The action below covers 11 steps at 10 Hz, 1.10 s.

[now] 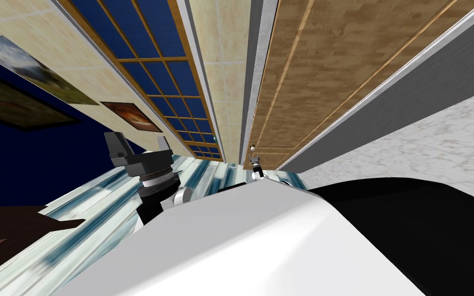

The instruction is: Pull the door open

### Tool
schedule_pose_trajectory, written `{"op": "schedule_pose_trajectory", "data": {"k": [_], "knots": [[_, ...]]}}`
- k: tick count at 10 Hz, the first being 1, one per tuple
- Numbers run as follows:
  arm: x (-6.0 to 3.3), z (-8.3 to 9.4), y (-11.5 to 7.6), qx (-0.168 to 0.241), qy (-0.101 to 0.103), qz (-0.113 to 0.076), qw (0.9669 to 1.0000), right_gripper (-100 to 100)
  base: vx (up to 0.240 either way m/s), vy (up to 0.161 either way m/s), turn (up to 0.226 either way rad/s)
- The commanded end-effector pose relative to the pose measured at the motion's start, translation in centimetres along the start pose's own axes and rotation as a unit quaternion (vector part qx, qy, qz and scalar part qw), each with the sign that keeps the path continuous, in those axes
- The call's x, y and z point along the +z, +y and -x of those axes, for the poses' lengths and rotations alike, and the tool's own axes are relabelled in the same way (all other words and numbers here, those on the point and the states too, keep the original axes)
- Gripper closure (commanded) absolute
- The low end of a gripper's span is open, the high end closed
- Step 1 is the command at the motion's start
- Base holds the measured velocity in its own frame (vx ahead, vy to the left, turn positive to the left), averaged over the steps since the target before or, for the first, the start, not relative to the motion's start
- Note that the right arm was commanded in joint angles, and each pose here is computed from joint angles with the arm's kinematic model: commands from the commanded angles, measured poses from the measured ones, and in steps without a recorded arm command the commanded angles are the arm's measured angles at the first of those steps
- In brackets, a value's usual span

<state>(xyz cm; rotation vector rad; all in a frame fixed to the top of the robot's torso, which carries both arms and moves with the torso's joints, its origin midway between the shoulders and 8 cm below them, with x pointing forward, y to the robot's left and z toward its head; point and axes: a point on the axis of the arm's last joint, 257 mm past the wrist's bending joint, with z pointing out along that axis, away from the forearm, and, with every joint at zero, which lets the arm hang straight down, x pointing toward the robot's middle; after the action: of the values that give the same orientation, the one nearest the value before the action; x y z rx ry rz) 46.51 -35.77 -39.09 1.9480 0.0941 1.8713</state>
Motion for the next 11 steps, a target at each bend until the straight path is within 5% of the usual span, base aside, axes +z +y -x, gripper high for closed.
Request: {"op": "schedule_pose_trajectory", "data": {"k": [1,7,11], "knots": [[0.02,0.03,0.07,0.020,-0.001,0.002,0.9998,-100,-0.041,-0.015,0.025],[0.15,0.20,0.40,0.107,-0.005,0.011,0.9942,-100,-0.039,-0.018,0.037],[0.22,0.31,0.59,0.163,-0.007,0.017,0.9865,-100,-0.032,-0.013,0.030]]}}
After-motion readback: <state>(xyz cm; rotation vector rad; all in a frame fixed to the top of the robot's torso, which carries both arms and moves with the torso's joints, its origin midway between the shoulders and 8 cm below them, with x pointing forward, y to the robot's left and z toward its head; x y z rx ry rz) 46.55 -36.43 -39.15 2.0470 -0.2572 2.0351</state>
